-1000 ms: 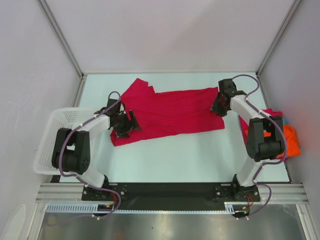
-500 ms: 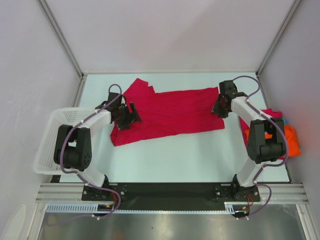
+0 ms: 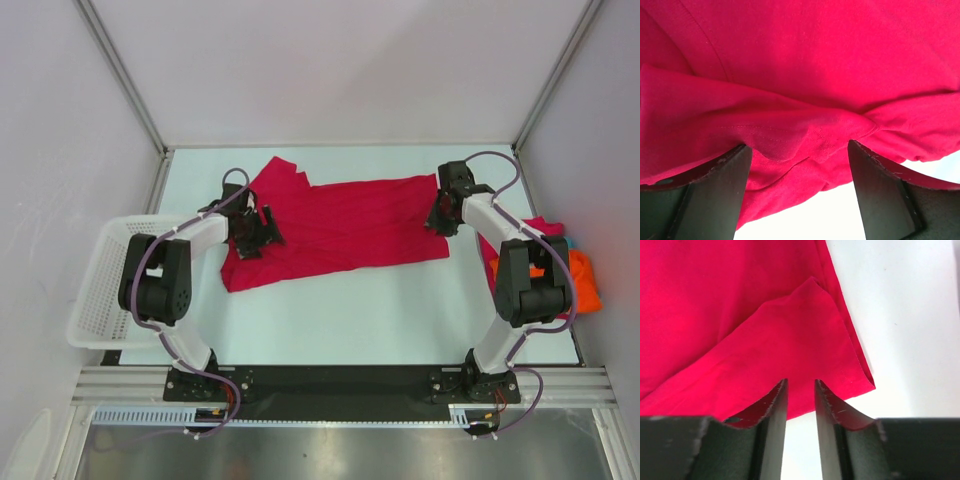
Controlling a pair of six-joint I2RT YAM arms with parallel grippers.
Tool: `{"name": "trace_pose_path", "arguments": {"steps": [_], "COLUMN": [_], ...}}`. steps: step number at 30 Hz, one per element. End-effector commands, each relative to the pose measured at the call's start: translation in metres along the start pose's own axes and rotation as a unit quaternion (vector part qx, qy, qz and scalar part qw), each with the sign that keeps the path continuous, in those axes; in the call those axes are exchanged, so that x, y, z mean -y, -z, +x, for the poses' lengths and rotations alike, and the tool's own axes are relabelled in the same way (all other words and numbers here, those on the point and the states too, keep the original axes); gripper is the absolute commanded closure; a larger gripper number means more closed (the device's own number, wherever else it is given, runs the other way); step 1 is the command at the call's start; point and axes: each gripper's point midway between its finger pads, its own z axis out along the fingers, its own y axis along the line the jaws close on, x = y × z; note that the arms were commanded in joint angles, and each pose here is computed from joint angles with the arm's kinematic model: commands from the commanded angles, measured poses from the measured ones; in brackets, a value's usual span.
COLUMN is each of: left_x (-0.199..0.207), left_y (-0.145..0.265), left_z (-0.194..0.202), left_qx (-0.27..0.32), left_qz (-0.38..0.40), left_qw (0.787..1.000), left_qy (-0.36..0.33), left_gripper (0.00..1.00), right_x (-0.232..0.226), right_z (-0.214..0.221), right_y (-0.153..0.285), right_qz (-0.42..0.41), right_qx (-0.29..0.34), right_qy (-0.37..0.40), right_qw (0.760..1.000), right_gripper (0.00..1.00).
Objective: Fold and stack the t-shirts
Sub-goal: Fold the flattened tshirt in 1/3 of the way
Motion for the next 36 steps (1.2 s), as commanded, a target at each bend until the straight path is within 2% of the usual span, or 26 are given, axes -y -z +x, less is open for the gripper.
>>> {"name": "trace_pose_path", "arguments": {"steps": [1, 7, 12, 14, 17, 24, 36], "left_x": [0.016, 0.020, 0.022, 0.023, 0.025, 0.027, 0.033], "left_y": [0.004, 0.007, 0.008, 0.009, 0.013, 0.017, 0.003], "left_z": [-0.023, -0.024, -0.026, -0.027, -0.029, -0.034, -0.063], "left_qx": [0.037, 0.039, 0.041, 0.042, 0.045, 0.050, 0.055], "left_qz": [0.020, 0.027, 0.030, 0.031, 0.032, 0.028, 0.015], "left_qw": [0.999, 0.999, 0.999, 0.999, 0.998, 0.998, 0.998], "left_qy": [0.001, -0.002, -0.005, -0.004, -0.005, -0.010, -0.011], "left_gripper": [0.20, 0.32, 0.51, 0.62, 0.70, 0.74, 0.75], "right_x": [0.000, -0.002, -0.004, -0.004, -0.003, -0.004, 0.002], "right_z": [-0.008, -0.002, 0.000, 0.000, 0.000, 0.001, -0.001], "right_y": [0.010, 0.006, 0.004, 0.005, 0.004, 0.004, 0.007], "right_qz": [0.001, -0.002, -0.001, -0.002, 0.001, 0.001, 0.013], "right_qx": [0.021, 0.014, 0.012, 0.013, 0.014, 0.012, 0.018], "right_qy": [0.010, 0.015, 0.019, 0.020, 0.022, 0.023, 0.032], "right_qw": [1.000, 1.000, 1.000, 1.000, 1.000, 1.000, 0.999], "right_gripper": [0.69, 0.75, 0.77, 0.78, 0.78, 0.78, 0.78]}}
